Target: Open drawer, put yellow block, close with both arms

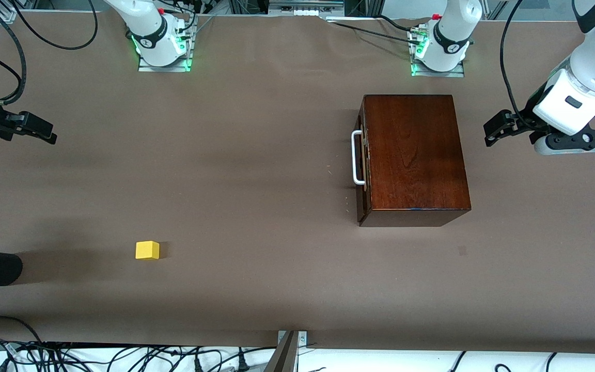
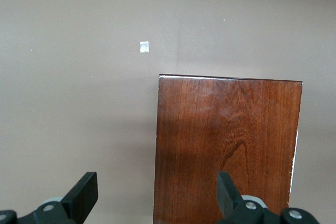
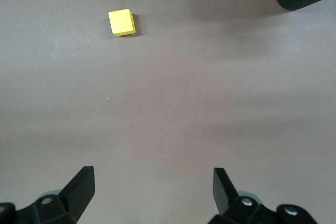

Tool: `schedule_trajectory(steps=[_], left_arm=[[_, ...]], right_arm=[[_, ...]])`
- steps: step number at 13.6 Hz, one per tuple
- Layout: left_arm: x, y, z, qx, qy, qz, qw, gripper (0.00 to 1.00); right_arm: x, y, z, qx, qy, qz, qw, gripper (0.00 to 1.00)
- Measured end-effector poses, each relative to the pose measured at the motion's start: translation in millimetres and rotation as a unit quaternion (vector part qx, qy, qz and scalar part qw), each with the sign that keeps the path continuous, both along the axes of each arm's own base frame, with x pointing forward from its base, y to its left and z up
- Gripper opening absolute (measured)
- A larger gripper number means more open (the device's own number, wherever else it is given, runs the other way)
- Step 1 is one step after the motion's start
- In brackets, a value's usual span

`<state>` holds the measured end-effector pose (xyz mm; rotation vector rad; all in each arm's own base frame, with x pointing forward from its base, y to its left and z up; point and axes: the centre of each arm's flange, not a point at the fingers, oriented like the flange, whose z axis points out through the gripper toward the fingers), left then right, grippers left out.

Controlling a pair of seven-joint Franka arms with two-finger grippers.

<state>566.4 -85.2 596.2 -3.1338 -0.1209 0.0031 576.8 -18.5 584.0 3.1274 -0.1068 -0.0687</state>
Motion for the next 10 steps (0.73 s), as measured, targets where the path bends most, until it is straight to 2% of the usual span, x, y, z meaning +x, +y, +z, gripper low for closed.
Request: schedule_trajectory(steps=[10], left_arm=[[0.8,-0.4,-1.8,0.000,0.002,0.000,1.000,1.00]], right_arm=[[0.0,0.0,0.0,0.000,0.000,0.000,1.000,1.00]])
